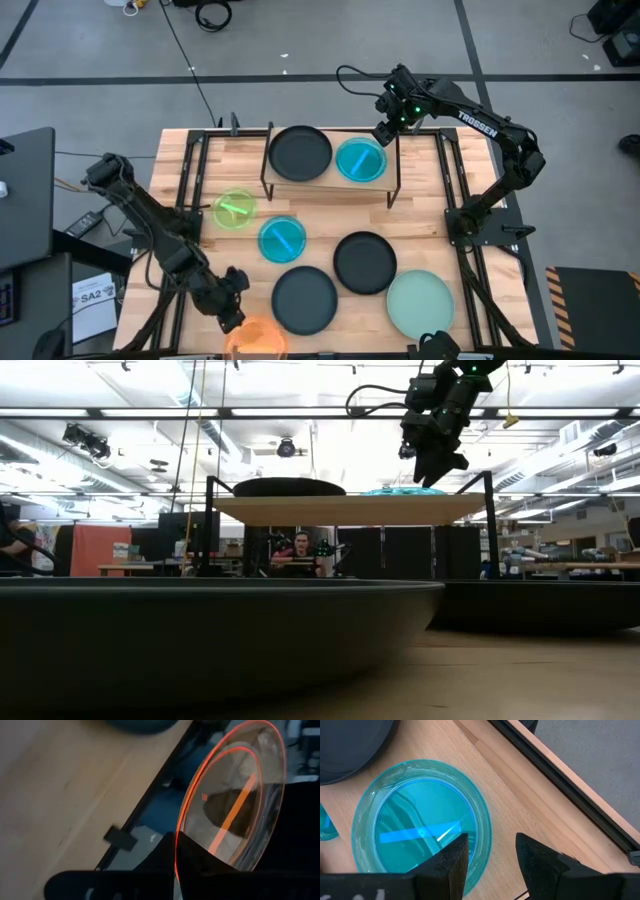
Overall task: Place and stack plates onto a shelf
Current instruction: Stack the orange plate on top of the blue plate on the shelf
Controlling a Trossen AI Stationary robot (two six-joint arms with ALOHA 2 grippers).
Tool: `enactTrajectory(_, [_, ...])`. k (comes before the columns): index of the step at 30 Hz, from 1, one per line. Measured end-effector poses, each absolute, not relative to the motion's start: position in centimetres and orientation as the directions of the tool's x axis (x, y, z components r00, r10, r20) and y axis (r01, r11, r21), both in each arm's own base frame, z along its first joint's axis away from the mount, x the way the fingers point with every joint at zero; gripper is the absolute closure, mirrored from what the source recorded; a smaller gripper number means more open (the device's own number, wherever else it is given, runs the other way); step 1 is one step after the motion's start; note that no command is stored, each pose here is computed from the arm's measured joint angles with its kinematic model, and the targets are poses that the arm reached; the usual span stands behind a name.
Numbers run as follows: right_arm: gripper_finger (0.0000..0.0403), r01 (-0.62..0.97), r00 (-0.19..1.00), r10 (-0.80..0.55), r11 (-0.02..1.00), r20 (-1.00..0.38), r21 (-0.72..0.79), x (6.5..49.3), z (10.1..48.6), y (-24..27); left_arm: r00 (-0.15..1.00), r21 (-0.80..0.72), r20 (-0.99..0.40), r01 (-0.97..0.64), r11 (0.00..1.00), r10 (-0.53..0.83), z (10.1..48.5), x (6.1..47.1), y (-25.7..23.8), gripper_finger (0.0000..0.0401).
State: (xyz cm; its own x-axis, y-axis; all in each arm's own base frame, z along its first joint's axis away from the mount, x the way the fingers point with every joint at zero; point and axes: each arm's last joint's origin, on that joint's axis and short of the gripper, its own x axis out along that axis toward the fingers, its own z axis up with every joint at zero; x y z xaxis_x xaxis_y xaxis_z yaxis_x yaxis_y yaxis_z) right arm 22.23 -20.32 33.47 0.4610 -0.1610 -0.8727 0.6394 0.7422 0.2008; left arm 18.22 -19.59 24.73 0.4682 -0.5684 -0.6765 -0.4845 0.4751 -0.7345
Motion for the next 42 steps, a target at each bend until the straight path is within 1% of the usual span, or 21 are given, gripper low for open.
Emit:
enactTrajectory(3, [0.0233, 0.639, 0.461, -0.161, 0.742, -0.873, 0.201, 22.2, 33.5, -20.3, 0.509, -0.757, -0.653, -0.452, 0.471, -0.561, 25.5, 18.7, -18.5, 0.0393])
enactTrajectory(7, [0.0233, 0.639, 0.462, -0.160, 0.742, -0.873, 0.202, 22.2, 33.5, -20.3, 0.557, -0.768, -0.638, -0.410, 0.492, -0.532, 26.0, 19.7, -17.0, 0.0393])
enactTrajectory(14, [0.0233, 0.661, 0.463, -0.157, 0.717, -0.872, 0.223, 22.4, 33.5, -20.2, 0.638, -0.752, -0.637, -0.390, 0.531, -0.434, 26.1, 22.2, -13.5, 0.0393])
enactTrajectory(16, [0.0233, 0.663, 0.464, -0.153, 0.713, -0.872, 0.228, 22.5, 33.5, -20.0, 0.669, -0.747, -0.636, -0.408, 0.525, -0.385, 26.1, 23.0, -12.1, 0.0393])
enactTrajectory(22, [0.0233, 0.636, 0.471, -0.133, 0.736, -0.872, 0.231, 23.3, 33.5, -19.0, 0.753, -0.713, -0.634, -0.482, 0.509, -0.176, 26.1, 24.7, -8.1, 0.0393])
enactTrajectory(25, [0.0233, 0.614, 0.475, -0.119, 0.755, -0.872, 0.231, 23.9, 33.5, -18.3, 0.767, -0.705, -0.633, -0.517, 0.485, -0.102, 26.1, 25.2, -6.3, 0.0393])
enactTrajectory(31, [0.0233, 0.566, 0.482, -0.084, 0.790, -0.872, 0.236, 25.1, 33.5, -16.6, 0.776, -0.672, -0.630, -0.553, 0.492, 0.011, 26.1, 25.7, -3.7, 0.0393])
enactTrajectory(37, [0.0233, 0.528, 0.501, -0.049, 0.808, -0.864, 0.260, 26.4, 33.5, -14.7, 0.774, -0.660, -0.630, -0.578, 0.480, 0.063, 26.1, 25.9, -2.1, 0.0393])
enactTrajectory(42, [0.0233, 0.492, 0.541, -0.034, 0.823, -0.840, 0.283, 27.7, 33.8, -13.1, 0.771, -0.660, -0.631, -0.592, 0.463, 0.087, 26.1, 25.9, -1.3, 0.0393])
